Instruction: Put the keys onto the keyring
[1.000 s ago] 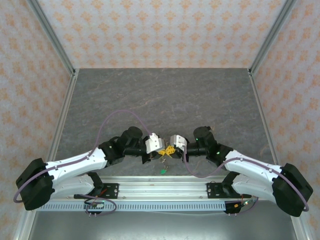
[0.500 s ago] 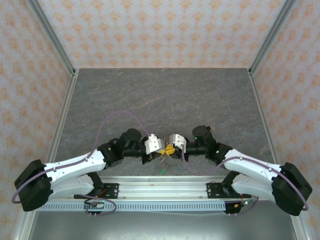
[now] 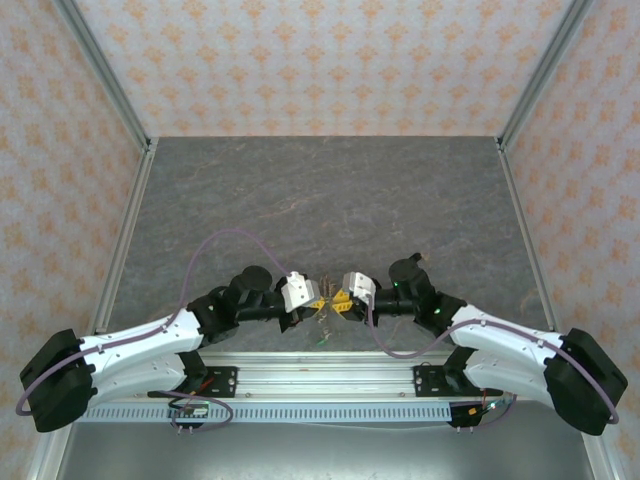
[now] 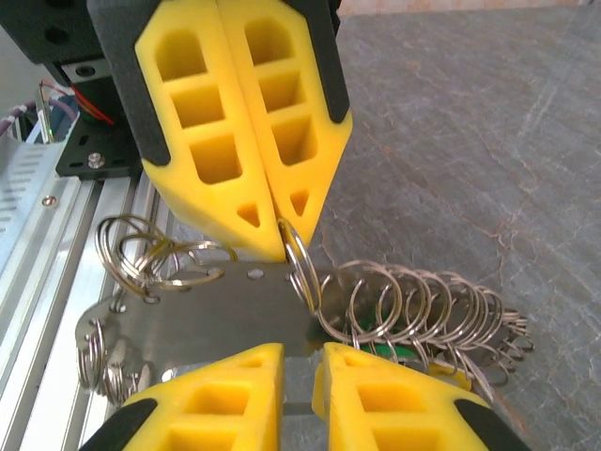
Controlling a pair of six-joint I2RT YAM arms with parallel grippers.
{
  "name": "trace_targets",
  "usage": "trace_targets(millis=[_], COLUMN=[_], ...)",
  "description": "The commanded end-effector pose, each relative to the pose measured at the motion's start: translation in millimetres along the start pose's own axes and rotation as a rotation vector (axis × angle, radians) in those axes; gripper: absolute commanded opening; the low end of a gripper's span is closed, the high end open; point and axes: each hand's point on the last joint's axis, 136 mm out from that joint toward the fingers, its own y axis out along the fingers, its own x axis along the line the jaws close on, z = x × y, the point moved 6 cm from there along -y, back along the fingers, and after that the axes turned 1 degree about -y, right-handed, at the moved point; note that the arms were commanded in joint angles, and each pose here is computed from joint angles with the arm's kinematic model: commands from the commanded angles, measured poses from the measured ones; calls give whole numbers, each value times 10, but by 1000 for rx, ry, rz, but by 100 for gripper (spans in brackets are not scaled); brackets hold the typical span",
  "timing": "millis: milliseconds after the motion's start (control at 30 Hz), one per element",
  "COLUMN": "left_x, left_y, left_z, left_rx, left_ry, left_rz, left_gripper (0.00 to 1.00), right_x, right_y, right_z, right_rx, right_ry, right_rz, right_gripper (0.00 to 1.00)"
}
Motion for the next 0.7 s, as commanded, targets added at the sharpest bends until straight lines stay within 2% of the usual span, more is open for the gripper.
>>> trace_targets(millis=[0,400,533,633,667], left_x=[3,-4,-3,6,10], left_y=[-14,4,3,5,7], left_z=[-45,-48,-60,-70,-63], left_rx=[-39,-39,-45,-48,-44], left_ry=[-2,-12,-14,-15,-18], left_rz=[-15,-3,-4,-10,-13], left_gripper=[0,0,0,0,0], right_x=[14,-14,-22,-25,-26], right_y=[-14,25,45,47,45], right_z=[-109,-172,-150,-147,-163], right_rx=[-78,-137,-122,-111,-111], right_ry=[-43,-70,-61,-59,-58], right_rz=[0,0,-3,-4,-8], right_gripper=[19,20,11,0,0])
